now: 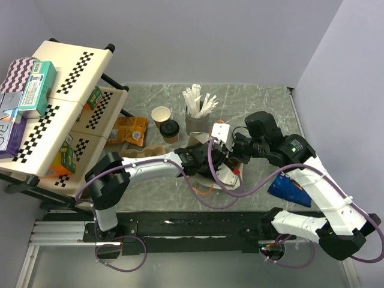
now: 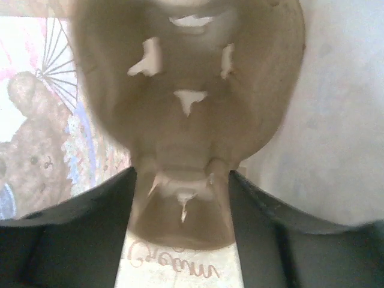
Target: Pack the takeout coffee
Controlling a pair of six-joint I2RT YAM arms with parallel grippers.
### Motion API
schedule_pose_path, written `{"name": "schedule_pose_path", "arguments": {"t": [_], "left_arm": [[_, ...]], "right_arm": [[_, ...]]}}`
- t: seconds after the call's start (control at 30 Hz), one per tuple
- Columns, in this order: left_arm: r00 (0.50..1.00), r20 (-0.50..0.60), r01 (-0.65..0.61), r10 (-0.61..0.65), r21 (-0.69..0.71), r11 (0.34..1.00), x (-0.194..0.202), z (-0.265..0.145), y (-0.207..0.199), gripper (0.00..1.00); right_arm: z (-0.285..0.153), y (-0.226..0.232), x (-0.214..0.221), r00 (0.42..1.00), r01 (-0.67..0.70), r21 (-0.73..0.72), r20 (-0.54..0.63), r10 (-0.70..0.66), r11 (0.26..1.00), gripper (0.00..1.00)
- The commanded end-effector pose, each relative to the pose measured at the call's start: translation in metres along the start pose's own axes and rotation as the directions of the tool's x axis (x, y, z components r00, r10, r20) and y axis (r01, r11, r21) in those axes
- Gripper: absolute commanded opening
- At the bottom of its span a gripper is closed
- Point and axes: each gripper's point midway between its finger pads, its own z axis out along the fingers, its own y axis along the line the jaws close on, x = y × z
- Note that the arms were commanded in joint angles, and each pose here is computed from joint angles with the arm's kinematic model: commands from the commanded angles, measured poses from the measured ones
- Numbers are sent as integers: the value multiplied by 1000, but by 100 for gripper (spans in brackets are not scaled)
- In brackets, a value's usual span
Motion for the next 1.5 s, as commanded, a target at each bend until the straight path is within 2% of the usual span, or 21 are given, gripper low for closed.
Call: {"name": "schedule_pose_path", "arguments": {"t": [0.0, 0.03, 0.07, 0.13, 0.47, 0.53, 0.6, 0.7, 0.83, 1.0, 1.27, 1.47], "left_arm": [[998, -12, 59, -59, 52, 997, 11, -1, -17, 74], [997, -6, 79, -79, 32, 996, 12, -5, -12, 81], [994, 45, 95, -96, 8, 995, 2, -11, -3, 84], [989, 72, 132, -131, -5, 991, -2, -16, 0, 89], [940, 231, 250, -252, 38, 967, -25, -51, 8, 94], [930, 258, 256, -263, 60, 965, -28, -55, 4, 99], [918, 286, 255, -273, 101, 962, -29, -58, -3, 99], [907, 328, 249, -265, 88, 964, -32, -65, -3, 99], [866, 433, 225, -250, 108, 968, -44, -81, -2, 100], [829, 480, 250, -286, 139, 958, -48, -89, 3, 99], [721, 612, 297, -325, 151, 943, -77, -137, 35, 99], [644, 699, 359, -309, 81, 930, -97, -190, 79, 99]], "right_arm": [[-9, 8, -40, 983, 56, -15, 178, -52, 998, 0], [-8, 6, -38, 984, 54, -5, 172, -53, 999, 0], [-7, 6, -37, 984, 54, -4, 170, -52, 999, 0], [-7, 5, -40, 983, 49, -1, 176, -48, 999, 0], [-4, -2, -33, 987, 54, 40, 149, -60, 998, 0], [-4, -4, -32, 987, 49, 52, 151, -57, 997, 0], [1, -6, -26, 990, 44, 63, 130, -52, 997, 0], [4, -9, -21, 992, 44, 82, 118, -53, 996, 0], [7, -9, -16, 993, 41, 90, 104, -51, 995, 0], [10, -12, -8, 996, 31, 109, 85, -40, 994, 0], [11, -20, 1, 997, -39, 130, 76, 29, 991, 0], [9, -31, -1, 996, -59, 161, 74, 47, 985, 0]]}}
